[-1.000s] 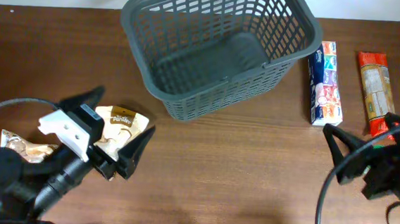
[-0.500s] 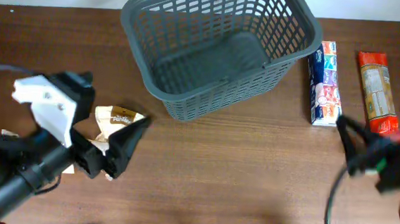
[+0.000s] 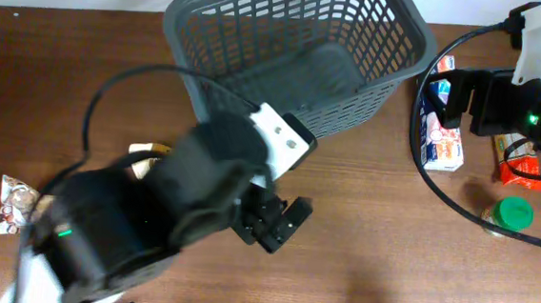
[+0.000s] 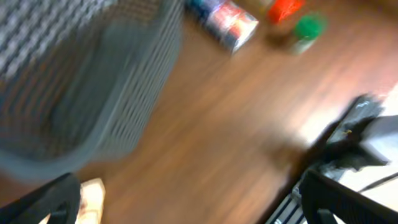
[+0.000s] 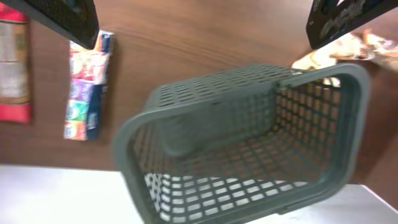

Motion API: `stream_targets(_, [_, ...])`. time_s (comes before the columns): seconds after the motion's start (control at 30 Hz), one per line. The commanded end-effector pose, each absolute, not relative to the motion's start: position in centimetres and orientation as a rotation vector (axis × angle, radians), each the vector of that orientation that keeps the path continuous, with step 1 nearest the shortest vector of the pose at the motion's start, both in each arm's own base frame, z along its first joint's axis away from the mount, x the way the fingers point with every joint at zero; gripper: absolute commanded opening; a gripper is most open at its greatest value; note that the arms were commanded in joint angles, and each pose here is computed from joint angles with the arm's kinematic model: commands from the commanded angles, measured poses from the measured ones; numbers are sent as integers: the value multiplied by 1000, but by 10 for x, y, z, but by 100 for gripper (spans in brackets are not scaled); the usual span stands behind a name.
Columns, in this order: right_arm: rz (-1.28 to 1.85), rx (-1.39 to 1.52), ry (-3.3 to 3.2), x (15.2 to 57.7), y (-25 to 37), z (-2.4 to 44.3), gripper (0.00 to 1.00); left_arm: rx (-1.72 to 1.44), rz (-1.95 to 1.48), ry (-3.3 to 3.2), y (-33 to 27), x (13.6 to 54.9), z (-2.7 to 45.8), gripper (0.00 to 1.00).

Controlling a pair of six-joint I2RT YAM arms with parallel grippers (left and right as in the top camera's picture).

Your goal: Pack container

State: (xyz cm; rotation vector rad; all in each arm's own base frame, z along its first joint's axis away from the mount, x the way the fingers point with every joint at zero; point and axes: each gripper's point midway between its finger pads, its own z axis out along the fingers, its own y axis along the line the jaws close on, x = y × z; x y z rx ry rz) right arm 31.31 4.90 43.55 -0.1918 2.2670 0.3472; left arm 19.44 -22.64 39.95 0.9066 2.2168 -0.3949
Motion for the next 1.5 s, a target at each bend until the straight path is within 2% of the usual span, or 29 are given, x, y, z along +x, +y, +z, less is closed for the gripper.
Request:
stream_targets(0.0, [235, -274, 2225, 318, 43, 443, 99, 645, -202, 2362, -201, 209, 382, 99])
stream_targets(0.13, [197, -352, 2209, 331, 42, 441, 99, 740, -198, 2506, -210, 197, 352, 99])
stream_targets(0.37, [192, -354, 2173, 358, 43, 441, 99, 826, -294, 2618, -238, 188, 328, 99])
stream_targets(0.83, [212, -313, 2086, 446, 44, 430, 99, 844, -80, 2670, -249, 219, 292, 99])
stream_targets(1.1, [328, -359, 2192, 485, 62, 372, 99, 819, -9, 2666, -254, 233, 281, 100])
stream_targets(1.13, [342, -362, 2221, 488, 68, 361, 97, 818, -7, 2670, -254, 234, 280, 90])
stream_targets(1.2, [356, -384, 2257, 490, 79, 347, 84, 821, -1, 2675, -255, 234, 278, 64])
stream_targets(1.23, [356, -394, 2274, 490, 85, 341, 73, 823, 2, 2678, -254, 233, 278, 53])
stream_targets(1.27, [345, -405, 2293, 490, 91, 335, 57, 823, 5, 2680, -254, 233, 277, 32])
stream_targets(1.3, [317, -413, 2312, 489, 95, 330, 47, 825, 8, 2683, -254, 233, 276, 12])
stream_targets(1.33, [279, -418, 2329, 488, 99, 326, 37, 825, 11, 2685, -254, 233, 276, 2])
stream_targets(1.37, [234, -424, 2339, 487, 102, 324, 31, 808, 10, 2693, -254, 233, 275, 2])
stream_targets(1.4, [183, -427, 2343, 487, 105, 323, 20, 779, 6, 2701, -254, 233, 275, 2])
stream_targets(1.43, [105, -427, 2344, 488, 107, 322, 4, 719, 4, 2714, -254, 235, 275, 2])
stream_targets(1.47, [52, -405, 2344, 488, 108, 323, 4, 677, 2, 2723, -253, 235, 274, 2])
